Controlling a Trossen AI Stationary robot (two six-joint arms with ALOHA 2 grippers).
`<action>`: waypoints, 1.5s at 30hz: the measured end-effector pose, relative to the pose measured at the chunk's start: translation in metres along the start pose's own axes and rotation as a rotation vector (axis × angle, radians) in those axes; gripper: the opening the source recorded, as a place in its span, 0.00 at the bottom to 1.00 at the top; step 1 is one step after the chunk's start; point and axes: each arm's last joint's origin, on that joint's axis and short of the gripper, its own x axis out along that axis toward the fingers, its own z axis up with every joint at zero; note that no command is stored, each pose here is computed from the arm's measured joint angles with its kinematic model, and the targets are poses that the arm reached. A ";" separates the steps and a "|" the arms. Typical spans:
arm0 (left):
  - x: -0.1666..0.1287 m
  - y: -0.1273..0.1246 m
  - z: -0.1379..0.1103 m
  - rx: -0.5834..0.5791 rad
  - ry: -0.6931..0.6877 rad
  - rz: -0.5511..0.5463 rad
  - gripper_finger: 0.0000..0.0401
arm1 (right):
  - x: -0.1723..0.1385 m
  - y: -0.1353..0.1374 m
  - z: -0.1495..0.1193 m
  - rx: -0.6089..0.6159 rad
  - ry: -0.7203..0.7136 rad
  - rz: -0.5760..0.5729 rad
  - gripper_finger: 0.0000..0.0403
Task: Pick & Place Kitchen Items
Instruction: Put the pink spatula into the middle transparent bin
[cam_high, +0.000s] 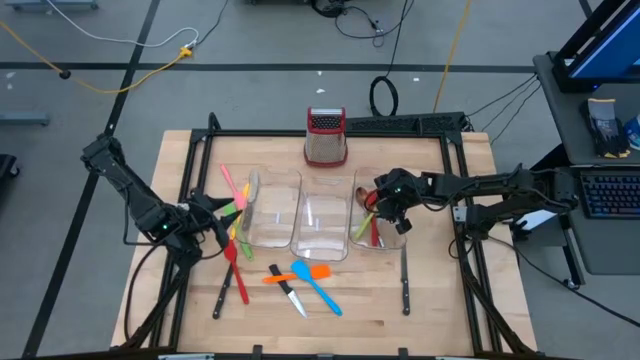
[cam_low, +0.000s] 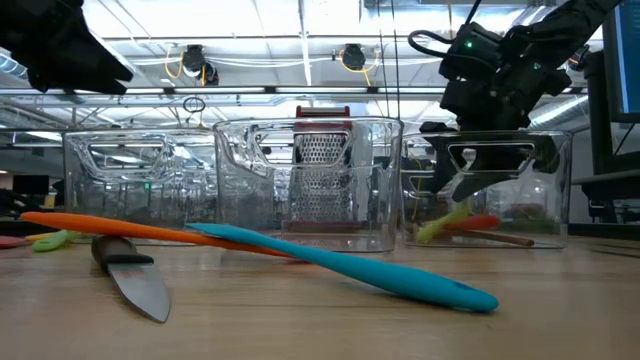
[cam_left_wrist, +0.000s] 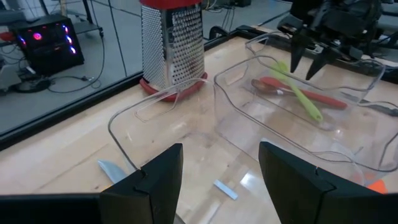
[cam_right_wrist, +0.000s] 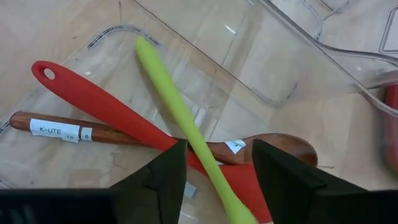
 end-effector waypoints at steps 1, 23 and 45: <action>0.000 0.000 0.000 0.001 0.000 0.002 0.54 | 0.000 0.000 0.000 0.000 -0.002 -0.002 0.45; 0.000 0.000 -0.001 0.017 0.035 -0.011 0.54 | -0.037 0.047 0.043 -0.055 -0.212 0.083 0.14; 0.000 -0.003 -0.006 -0.095 0.224 -0.075 0.54 | -0.063 0.108 0.080 -0.087 -0.387 0.063 0.00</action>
